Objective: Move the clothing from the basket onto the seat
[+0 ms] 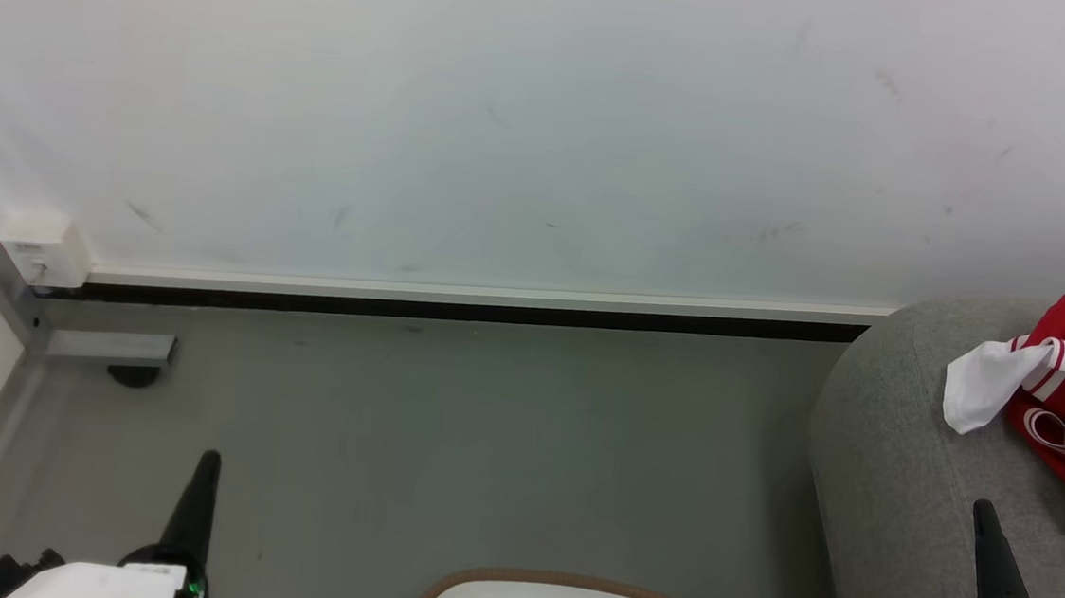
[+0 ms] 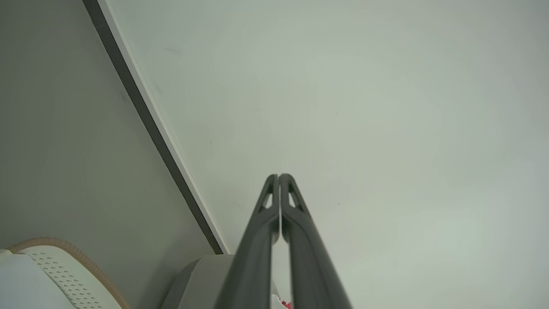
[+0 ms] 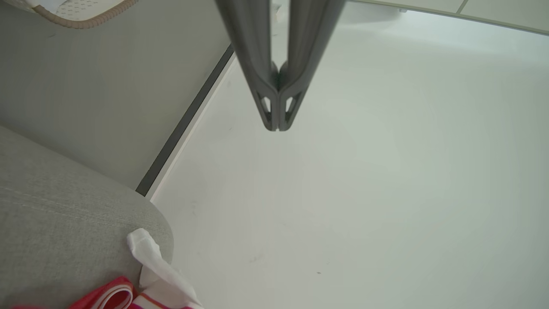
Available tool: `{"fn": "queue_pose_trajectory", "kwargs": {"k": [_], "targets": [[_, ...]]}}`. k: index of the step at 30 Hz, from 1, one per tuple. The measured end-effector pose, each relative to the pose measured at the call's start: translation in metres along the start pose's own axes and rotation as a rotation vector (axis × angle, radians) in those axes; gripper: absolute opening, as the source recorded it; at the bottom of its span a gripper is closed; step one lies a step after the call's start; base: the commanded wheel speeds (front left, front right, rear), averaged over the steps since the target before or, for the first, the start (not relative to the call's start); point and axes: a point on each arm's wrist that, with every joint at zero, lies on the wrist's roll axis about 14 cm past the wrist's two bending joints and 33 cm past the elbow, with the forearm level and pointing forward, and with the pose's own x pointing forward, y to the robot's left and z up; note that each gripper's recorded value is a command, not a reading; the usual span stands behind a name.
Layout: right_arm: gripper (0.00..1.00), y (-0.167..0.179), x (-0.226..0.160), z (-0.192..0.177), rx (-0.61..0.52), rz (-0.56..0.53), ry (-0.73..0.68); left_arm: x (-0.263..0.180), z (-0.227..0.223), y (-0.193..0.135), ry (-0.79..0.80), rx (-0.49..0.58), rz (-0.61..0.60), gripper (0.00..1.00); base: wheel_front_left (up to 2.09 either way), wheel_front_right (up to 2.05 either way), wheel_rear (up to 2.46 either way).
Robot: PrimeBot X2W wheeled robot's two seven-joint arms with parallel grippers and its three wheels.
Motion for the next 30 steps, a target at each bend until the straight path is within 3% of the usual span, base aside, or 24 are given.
{"fn": "queue_pose_trajectory", "kwargs": {"k": [30], "targets": [[0.00,0.0023,0.0074,0.0063,0.202,0.003,0.001,0.0044,0.0036,-0.0071,0.010,-0.200,-0.028,0.00,0.00,0.00,0.00]]}}
